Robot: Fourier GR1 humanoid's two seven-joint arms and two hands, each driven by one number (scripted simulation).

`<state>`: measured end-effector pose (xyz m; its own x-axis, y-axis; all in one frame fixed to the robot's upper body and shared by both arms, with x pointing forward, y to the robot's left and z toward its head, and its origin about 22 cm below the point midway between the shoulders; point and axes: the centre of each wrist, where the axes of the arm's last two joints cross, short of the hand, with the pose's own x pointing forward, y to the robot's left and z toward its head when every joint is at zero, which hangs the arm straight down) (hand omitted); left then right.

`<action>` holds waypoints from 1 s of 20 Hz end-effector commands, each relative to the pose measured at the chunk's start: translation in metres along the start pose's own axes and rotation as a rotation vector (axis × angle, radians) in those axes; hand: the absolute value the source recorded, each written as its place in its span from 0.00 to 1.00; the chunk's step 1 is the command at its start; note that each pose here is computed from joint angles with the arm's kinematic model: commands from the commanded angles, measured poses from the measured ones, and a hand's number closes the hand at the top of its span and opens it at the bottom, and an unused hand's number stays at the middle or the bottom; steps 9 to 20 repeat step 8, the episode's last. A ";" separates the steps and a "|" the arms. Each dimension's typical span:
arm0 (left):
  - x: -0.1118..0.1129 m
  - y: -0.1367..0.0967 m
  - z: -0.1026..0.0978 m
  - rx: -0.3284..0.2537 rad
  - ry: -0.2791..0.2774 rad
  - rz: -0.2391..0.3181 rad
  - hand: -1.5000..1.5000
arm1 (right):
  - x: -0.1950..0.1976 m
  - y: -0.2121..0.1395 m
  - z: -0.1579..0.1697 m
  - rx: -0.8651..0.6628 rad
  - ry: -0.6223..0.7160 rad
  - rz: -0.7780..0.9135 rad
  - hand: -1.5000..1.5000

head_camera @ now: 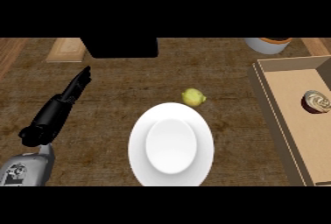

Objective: Pick the cupcake from the plate and place it in the cardboard box

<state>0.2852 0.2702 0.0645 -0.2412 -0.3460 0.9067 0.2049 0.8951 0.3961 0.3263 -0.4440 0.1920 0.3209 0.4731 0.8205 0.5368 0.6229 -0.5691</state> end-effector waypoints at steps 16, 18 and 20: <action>0.011 -0.011 -0.005 -0.018 -0.013 0.002 0.50 | -0.081 -0.054 0.011 -0.340 0.041 -0.426 0.00; 0.011 -0.011 -0.005 -0.018 -0.013 0.002 0.50 | -0.081 -0.054 0.011 -0.340 0.041 -0.426 0.00; 0.011 -0.011 -0.005 -0.018 -0.013 0.002 0.50 | -0.081 -0.054 0.011 -0.340 0.041 -0.426 0.00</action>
